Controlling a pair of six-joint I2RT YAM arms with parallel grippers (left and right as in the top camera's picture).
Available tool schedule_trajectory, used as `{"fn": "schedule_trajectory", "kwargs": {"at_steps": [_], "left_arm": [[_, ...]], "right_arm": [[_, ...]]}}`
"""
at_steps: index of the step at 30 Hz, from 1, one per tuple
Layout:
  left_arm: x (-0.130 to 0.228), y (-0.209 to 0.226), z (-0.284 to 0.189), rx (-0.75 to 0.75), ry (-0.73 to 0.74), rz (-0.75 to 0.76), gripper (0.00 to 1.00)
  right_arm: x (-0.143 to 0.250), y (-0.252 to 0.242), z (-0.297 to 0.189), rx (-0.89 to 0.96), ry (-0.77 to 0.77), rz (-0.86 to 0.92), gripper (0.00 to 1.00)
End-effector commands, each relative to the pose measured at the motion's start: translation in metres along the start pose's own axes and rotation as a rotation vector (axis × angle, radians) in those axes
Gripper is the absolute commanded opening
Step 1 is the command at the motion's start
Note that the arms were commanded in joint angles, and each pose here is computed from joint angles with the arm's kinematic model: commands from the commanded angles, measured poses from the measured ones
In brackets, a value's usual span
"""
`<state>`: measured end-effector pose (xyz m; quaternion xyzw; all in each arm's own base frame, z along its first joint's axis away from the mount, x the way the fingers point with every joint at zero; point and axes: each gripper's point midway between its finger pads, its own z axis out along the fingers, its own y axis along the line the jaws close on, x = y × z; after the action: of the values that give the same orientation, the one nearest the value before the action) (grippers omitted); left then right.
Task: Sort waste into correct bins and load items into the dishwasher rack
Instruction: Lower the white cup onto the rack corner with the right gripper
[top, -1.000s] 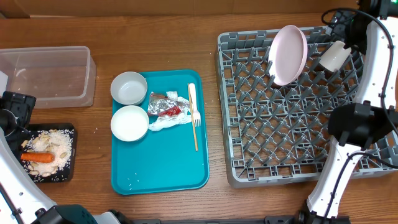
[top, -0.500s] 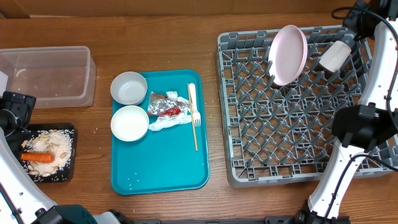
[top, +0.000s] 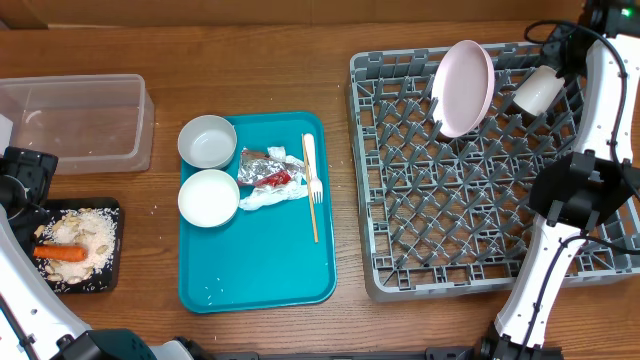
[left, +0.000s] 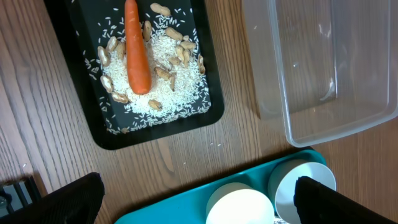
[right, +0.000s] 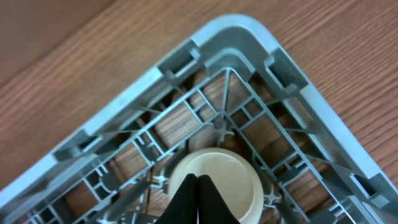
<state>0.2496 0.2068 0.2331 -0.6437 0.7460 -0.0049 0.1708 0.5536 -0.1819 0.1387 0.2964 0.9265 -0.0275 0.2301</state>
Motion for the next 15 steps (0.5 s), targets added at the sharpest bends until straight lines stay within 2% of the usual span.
{"fn": "schedule_trajectory", "kwargs": {"at_steps": [1,15], "left_arm": [[-0.003,-0.001,-0.001,-0.005,-0.011,-0.007,1.0],[-0.003,-0.001,-0.001,-0.005,-0.011,-0.007,1.0]], "right_arm": [[-0.003,-0.003,0.0,0.0,-0.008,0.007,0.04],[0.016,-0.01,0.015,0.026,0.071,0.007,0.04]]}}
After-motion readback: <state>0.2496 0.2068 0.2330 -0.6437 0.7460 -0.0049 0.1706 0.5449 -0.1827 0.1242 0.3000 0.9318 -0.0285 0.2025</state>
